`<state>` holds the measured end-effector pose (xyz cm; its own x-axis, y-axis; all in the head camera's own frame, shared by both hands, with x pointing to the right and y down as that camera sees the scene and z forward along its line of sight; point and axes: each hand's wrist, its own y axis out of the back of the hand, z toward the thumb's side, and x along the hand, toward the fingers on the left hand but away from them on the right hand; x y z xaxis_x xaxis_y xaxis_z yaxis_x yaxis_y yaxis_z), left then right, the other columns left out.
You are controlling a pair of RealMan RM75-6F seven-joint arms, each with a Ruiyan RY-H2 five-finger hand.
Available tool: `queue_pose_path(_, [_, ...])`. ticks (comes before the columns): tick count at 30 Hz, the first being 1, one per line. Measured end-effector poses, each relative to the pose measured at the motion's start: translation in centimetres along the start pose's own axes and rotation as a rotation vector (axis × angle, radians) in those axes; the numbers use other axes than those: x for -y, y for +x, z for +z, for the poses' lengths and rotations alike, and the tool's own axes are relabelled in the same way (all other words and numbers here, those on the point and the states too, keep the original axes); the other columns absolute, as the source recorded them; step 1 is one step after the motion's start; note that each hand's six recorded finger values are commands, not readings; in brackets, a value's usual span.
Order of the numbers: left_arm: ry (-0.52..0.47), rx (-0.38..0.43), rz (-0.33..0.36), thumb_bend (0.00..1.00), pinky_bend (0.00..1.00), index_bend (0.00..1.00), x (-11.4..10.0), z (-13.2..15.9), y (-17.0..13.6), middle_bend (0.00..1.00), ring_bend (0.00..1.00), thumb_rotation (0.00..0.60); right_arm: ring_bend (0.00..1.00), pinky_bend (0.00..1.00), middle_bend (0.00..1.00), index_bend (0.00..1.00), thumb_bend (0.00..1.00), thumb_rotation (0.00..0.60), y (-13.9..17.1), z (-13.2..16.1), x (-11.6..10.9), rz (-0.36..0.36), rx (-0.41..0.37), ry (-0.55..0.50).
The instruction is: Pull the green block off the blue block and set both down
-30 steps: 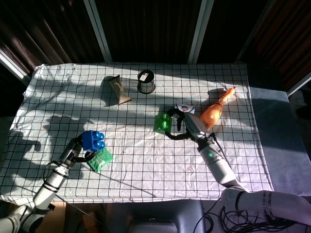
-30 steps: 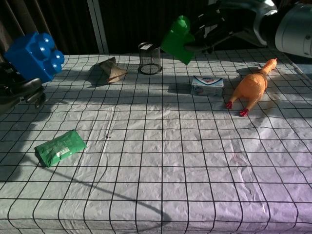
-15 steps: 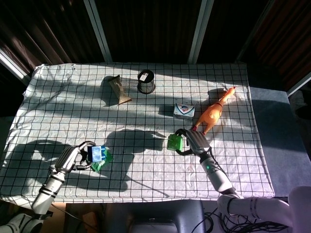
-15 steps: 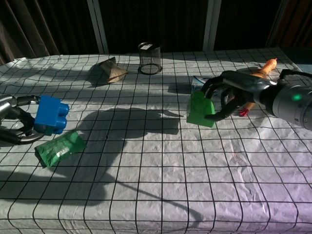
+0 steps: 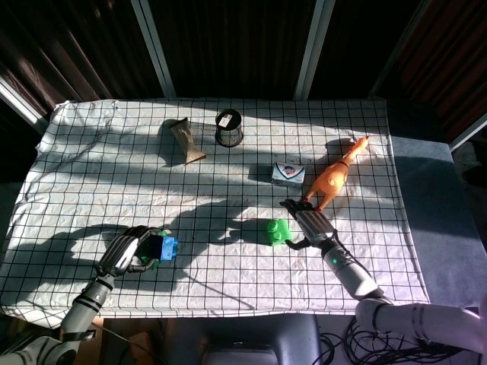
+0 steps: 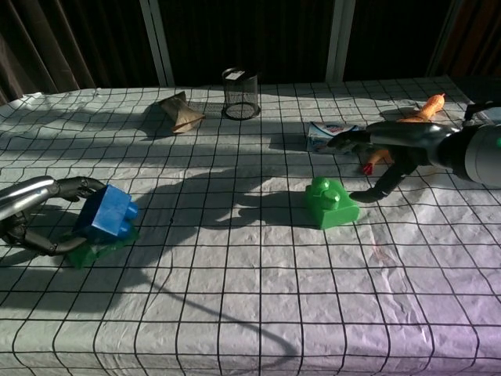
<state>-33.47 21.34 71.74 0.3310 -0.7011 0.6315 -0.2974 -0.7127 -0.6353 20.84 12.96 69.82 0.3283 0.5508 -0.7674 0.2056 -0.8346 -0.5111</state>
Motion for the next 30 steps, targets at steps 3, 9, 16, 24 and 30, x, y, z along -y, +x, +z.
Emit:
queue_pose_path(3, [0.009,0.038,0.027,0.32,0.02,0.04,-1.2,0.6,-0.8,0.01,0.0,0.6,0.0,0.0,0.0,0.0,0.2,0.6,1.3,-0.2,-1.8,-0.019,-0.008,-0.024])
queue_pose_path(9, [0.049,0.119,0.121,0.3,0.0,0.01,-5.2,1.9,-3.7,0.0,0.0,0.6,0.0,0.0,0.0,0.0,0.2,0.6,4.8,-1.3,-5.0,-0.075,-0.014,-0.015])
queue_pose_path(16, [0.203,0.095,0.384,0.37,0.0,0.01,-9.8,0.7,-9.4,0.0,0.0,0.6,0.0,0.01,0.01,0.0,0.2,0.6,12.0,-6.8,-7.0,-0.215,0.104,0.138])
queue_pose_path(24, [0.34,-0.212,0.463,0.37,0.0,0.0,-10.6,-3.9,-17.6,0.0,0.0,0.6,0.0,0.0,0.02,0.0,0.2,0.6,21.4,-14.2,-4.7,-0.419,0.381,0.298])
queue_pose_path(30, [0.373,-0.258,0.361,0.38,0.0,0.0,-9.8,-4.2,-16.6,0.0,0.0,0.6,0.0,0.0,0.02,0.0,0.2,0.6,24.2,-16.5,-3.4,-0.511,0.461,0.336])
